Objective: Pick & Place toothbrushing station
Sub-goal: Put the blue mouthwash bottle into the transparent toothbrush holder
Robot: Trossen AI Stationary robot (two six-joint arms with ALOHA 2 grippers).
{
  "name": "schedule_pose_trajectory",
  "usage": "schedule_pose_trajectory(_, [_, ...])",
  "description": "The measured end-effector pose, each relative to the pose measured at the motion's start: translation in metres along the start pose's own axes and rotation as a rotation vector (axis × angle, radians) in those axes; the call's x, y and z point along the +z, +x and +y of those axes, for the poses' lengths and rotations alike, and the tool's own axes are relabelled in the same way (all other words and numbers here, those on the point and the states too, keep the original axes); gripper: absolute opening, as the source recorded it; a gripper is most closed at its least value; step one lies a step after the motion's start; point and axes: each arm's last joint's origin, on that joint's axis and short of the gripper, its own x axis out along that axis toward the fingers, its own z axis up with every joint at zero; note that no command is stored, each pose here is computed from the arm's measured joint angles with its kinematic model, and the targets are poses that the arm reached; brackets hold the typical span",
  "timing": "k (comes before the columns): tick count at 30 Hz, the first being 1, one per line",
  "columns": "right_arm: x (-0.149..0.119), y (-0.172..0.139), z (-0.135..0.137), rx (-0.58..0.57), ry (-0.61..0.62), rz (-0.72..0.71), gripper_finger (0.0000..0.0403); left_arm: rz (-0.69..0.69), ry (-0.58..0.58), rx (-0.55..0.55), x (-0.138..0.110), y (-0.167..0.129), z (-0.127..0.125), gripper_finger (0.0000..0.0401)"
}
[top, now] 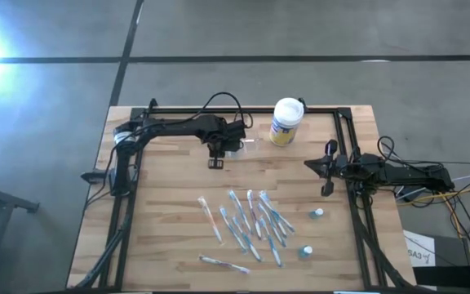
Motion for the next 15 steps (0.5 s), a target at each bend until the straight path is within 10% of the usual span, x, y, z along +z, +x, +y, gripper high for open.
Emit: schedule_pose_trajectory(15, [0.0,0.0,0.0,0.0,0.0,0.0,0.0008,0.035,0.078,-0.004,-0.006,0.0011,0.0062,0.0015])
